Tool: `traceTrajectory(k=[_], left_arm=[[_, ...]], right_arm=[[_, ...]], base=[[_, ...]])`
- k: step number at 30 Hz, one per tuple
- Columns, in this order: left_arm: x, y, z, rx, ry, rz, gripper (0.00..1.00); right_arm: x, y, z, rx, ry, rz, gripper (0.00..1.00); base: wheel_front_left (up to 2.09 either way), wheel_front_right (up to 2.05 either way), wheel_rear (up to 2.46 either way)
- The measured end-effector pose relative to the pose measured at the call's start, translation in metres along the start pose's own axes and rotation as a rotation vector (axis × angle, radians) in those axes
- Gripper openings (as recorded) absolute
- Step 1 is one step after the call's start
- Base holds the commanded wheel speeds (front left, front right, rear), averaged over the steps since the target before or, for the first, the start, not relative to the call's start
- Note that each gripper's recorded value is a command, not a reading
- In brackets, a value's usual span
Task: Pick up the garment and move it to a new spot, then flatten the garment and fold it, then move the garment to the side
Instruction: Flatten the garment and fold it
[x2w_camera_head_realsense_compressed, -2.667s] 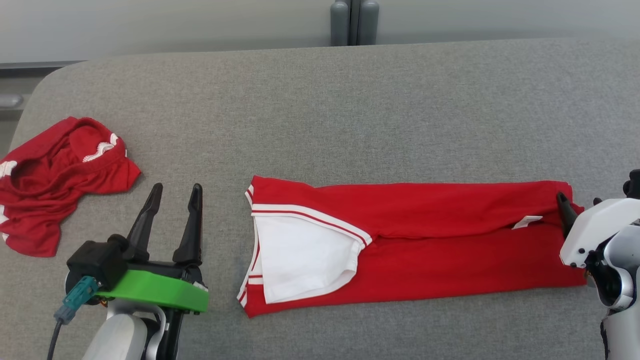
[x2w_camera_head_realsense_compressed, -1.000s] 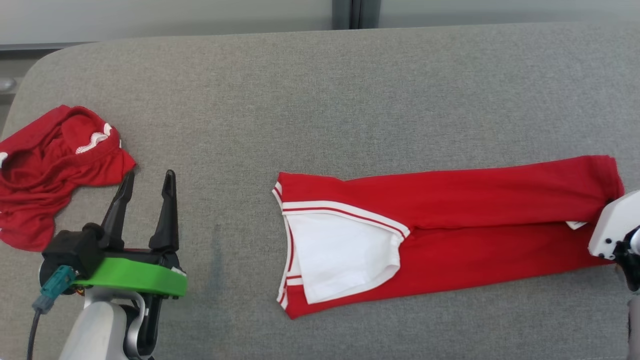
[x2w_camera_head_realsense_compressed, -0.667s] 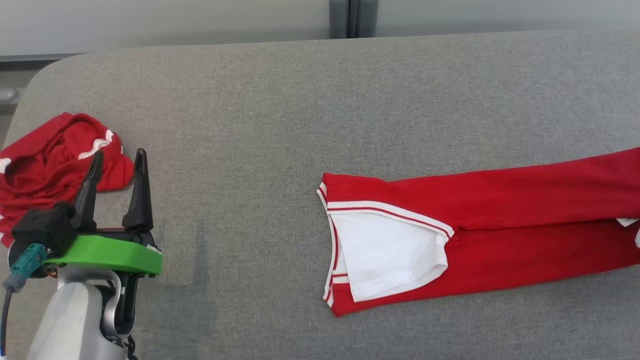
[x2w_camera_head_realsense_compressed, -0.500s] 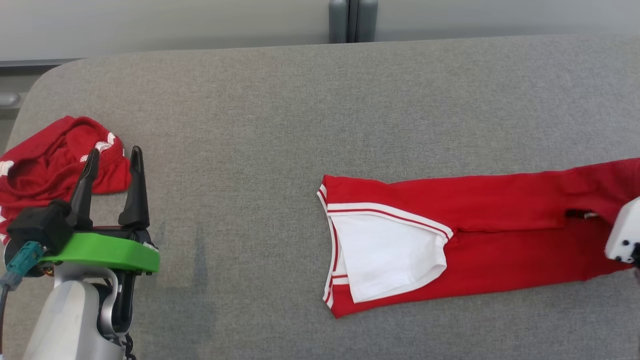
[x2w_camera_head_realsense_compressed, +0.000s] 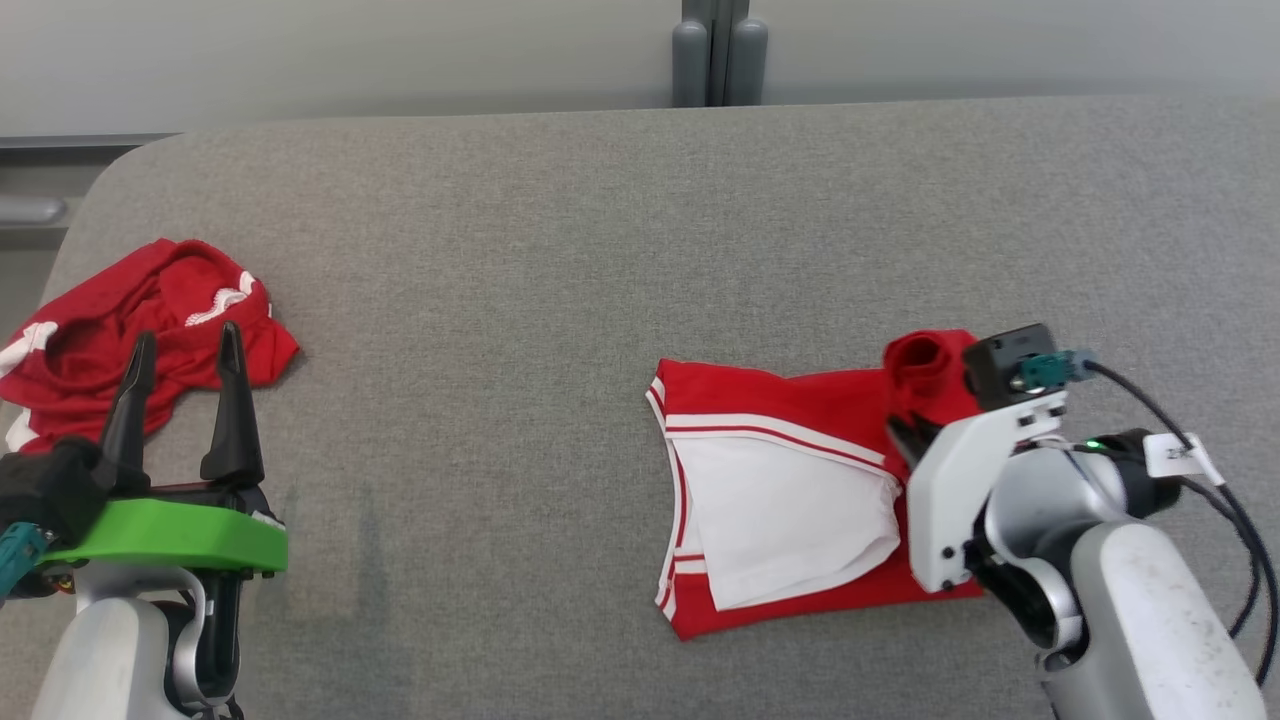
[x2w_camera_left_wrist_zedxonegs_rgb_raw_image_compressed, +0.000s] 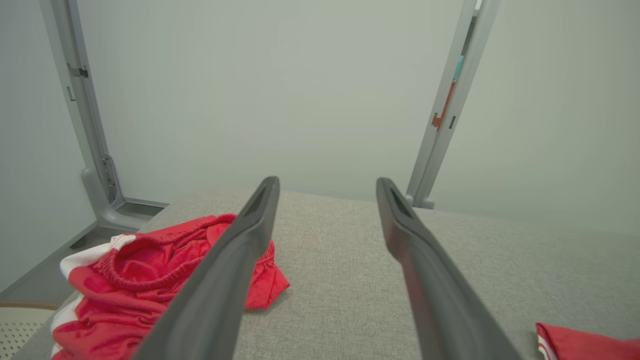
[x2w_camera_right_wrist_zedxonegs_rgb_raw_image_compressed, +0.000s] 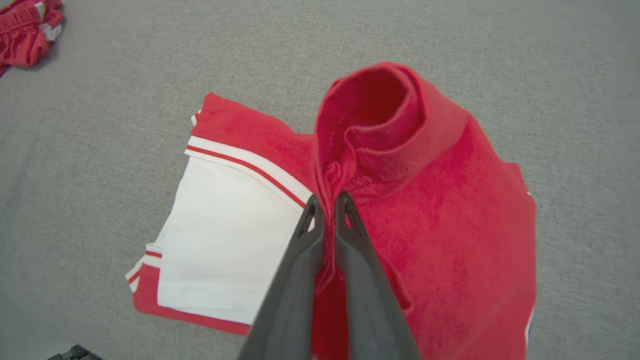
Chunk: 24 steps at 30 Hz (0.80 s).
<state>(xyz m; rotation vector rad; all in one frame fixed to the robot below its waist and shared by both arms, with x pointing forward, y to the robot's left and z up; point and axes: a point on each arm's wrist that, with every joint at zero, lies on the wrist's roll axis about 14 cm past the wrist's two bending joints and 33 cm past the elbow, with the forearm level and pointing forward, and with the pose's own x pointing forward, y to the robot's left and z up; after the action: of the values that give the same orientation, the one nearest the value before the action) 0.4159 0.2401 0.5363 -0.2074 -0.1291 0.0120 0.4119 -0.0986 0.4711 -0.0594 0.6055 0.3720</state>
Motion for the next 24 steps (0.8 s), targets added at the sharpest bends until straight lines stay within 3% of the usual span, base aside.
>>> traceTrajectory(k=[10, 19, 20, 21, 24], left_arm=[[-0.009, 0.006, -0.001, 0.006, 0.013, 0.021, 1.00], [-0.017, 0.011, -0.008, -0.002, 0.035, 0.040, 1.00], [-0.018, 0.011, -0.009, -0.001, 0.037, 0.042, 1.00], [-0.018, 0.012, -0.009, -0.001, 0.039, 0.044, 1.00], [-0.019, 0.013, -0.010, -0.001, 0.041, 0.049, 1.00]], right_arm=[[0.032, 0.083, -0.003, -0.047, 0.014, 0.235, 0.00], [0.050, 0.121, -0.026, -0.078, 0.107, 0.341, 0.00], [0.051, 0.121, -0.025, -0.079, 0.104, 0.342, 0.13], [0.052, 0.121, -0.025, -0.079, 0.103, 0.341, 1.00], [0.053, 0.119, -0.020, -0.061, 0.086, 0.341, 1.00]], base=[[0.00, 0.00, 0.00], [0.00, 0.00, 0.00], [0.00, 0.00, 0.00], [0.00, 0.00, 0.00], [0.00, 0.00, 0.00]])
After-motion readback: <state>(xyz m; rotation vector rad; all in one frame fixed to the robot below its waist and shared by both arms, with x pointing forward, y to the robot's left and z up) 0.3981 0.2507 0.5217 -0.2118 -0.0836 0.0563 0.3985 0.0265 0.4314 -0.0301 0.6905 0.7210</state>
